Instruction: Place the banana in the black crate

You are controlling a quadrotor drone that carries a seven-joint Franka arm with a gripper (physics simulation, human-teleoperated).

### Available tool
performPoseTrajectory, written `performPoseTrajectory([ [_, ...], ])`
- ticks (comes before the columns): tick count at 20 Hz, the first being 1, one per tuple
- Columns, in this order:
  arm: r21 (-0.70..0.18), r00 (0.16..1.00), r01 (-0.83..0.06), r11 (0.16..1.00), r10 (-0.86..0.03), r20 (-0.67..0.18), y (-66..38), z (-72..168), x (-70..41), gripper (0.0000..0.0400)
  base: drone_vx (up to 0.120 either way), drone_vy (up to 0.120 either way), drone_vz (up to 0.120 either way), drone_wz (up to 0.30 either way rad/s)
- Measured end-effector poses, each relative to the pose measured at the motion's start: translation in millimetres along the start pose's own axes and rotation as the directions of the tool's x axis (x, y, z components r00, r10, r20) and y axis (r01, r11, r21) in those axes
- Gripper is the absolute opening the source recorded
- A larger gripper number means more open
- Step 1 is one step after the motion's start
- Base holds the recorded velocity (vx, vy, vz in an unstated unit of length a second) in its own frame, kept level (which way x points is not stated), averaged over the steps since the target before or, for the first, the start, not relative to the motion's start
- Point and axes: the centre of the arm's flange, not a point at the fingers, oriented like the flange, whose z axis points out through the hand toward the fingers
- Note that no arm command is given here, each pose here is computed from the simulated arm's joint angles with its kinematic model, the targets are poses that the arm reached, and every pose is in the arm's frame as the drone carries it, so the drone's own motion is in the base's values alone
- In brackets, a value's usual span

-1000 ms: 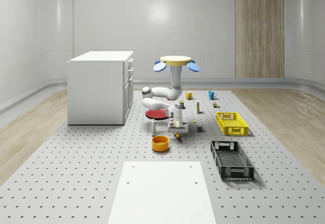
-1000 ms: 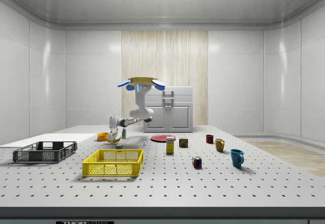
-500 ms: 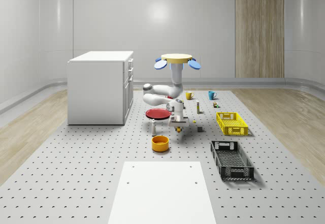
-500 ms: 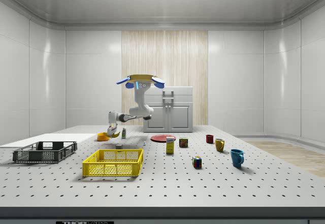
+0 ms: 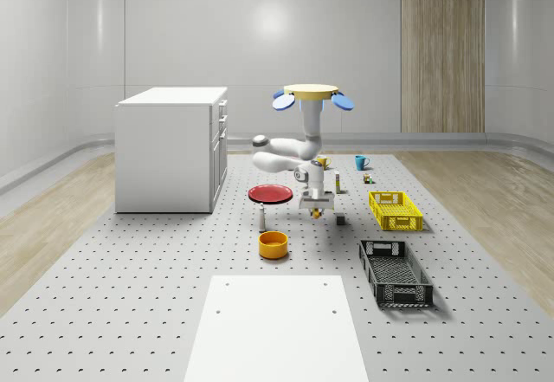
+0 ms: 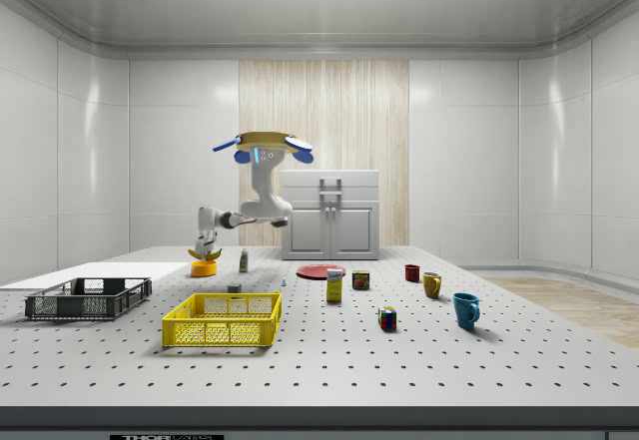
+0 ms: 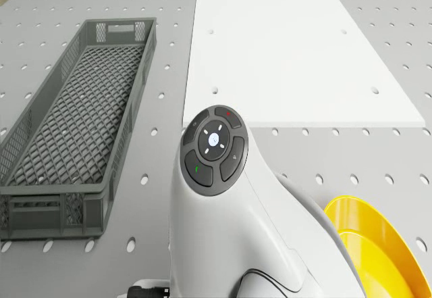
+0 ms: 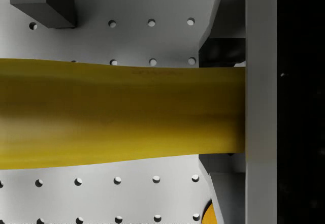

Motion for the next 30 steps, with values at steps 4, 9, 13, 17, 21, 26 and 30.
performPoseTrajectory([
  [4,0.0,1.0,-0.001,1.0,0.001,0.0,0.0,-0.6,0.0,0.0201,0.12,0.12,0.08,0.0],
  [9,0.0,1.0,0.0,1.0,0.0,0.0,0.0,-0.9,0.0,0.0201,0.12,0.12,0.0,0.0],
  [13,0.0,1.0,0.0,1.0,0.0,0.0,0.0,-0.9,0.0,0.0201,0.12,0.12,0.0,0.0],
  [17,0.0,1.0,0.0,1.0,0.0,0.0,0.0,-1.0,0.0,0.0201,0.12,0.12,0.0,0.0],
  [21,0.0,1.0,0.0,1.0,0.0,0.0,0.0,-1.0,0.0,0.0201,0.12,0.12,0.0,0.0],
  [26,0.0,1.0,0.0,1.0,0.0,0.0,0.0,-1.0,0.0,0.0201,0.12,0.12,0.0,0.0],
  [30,0.0,1.0,0.0,1.0,0.0,0.0,0.0,-1.0,0.0,0.0201,0.12,0.12,0.0,0.0],
])
